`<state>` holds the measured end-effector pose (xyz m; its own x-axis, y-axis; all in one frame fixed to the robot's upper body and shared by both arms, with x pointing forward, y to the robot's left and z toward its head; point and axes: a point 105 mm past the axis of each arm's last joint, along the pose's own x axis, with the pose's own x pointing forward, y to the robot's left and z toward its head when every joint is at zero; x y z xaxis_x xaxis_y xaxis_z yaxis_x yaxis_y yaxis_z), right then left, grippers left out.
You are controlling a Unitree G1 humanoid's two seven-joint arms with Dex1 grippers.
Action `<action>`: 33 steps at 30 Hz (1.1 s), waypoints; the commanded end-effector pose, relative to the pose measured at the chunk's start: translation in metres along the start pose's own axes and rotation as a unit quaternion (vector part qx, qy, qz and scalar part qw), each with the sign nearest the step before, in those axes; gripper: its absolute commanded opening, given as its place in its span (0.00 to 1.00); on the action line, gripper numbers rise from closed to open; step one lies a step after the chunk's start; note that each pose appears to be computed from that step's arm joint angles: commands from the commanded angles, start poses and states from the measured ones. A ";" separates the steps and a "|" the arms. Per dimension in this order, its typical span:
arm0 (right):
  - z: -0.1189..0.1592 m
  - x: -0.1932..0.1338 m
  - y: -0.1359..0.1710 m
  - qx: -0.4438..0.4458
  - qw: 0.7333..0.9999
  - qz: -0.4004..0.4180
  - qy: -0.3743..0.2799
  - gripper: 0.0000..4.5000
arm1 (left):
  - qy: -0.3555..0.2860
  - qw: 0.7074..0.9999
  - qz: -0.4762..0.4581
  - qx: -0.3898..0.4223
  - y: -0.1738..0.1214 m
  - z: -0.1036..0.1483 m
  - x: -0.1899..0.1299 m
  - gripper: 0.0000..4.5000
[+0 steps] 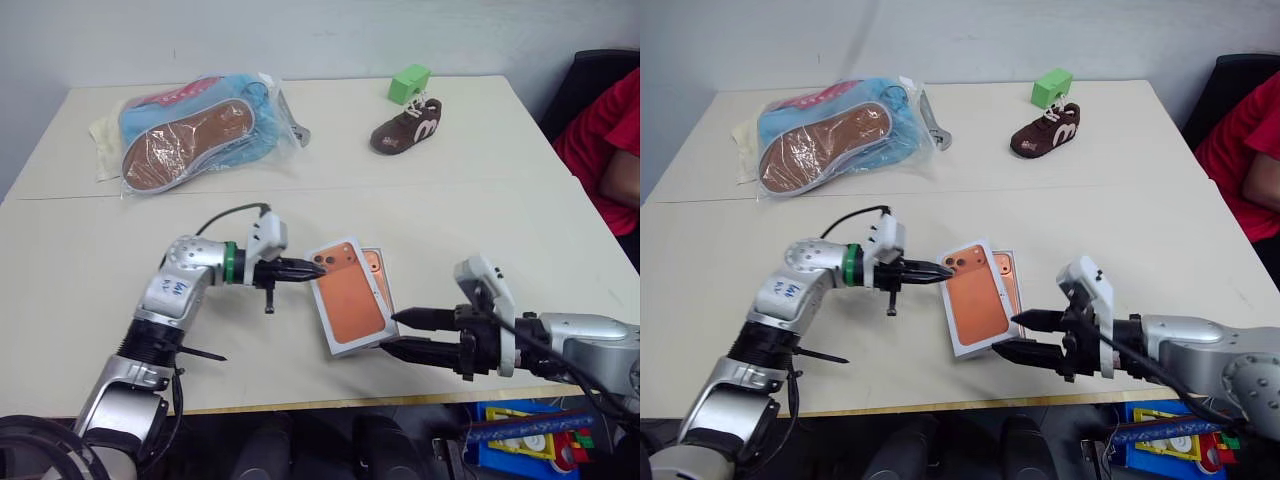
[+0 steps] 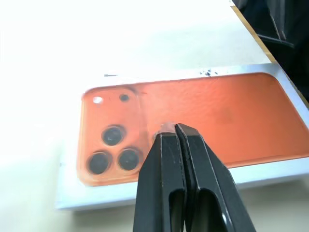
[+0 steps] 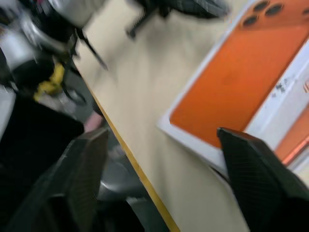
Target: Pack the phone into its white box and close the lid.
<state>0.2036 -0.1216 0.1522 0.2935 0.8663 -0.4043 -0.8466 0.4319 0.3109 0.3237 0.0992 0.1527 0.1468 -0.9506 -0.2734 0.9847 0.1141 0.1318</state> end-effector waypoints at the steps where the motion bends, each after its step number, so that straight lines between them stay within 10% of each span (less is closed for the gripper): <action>1: -0.018 0.005 0.004 -0.087 0.995 0.013 0.048 0.50 | 0.038 0.999 -0.035 0.015 -0.006 -0.004 -0.018 0.00; 8: -0.041 0.016 -0.009 -0.130 0.988 0.004 0.081 0.01 | 0.138 0.987 -0.047 0.064 0.006 -0.043 -0.002 0.00; 20: -0.050 0.023 -0.013 -0.128 0.989 -0.003 0.071 0.01 | 0.067 0.989 -0.081 0.107 0.016 -0.015 0.063 0.00; 33: -0.027 0.012 -0.006 -0.095 0.995 -0.002 -0.012 0.01 | -0.004 0.993 -0.090 0.074 0.020 0.013 0.037 0.00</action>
<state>0.2038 -0.1243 0.1054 0.3117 0.8411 -0.4420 -0.9014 0.4089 0.1425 0.3478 0.0635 0.1303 -0.0191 -0.9320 -0.3620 0.9804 -0.0884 0.1759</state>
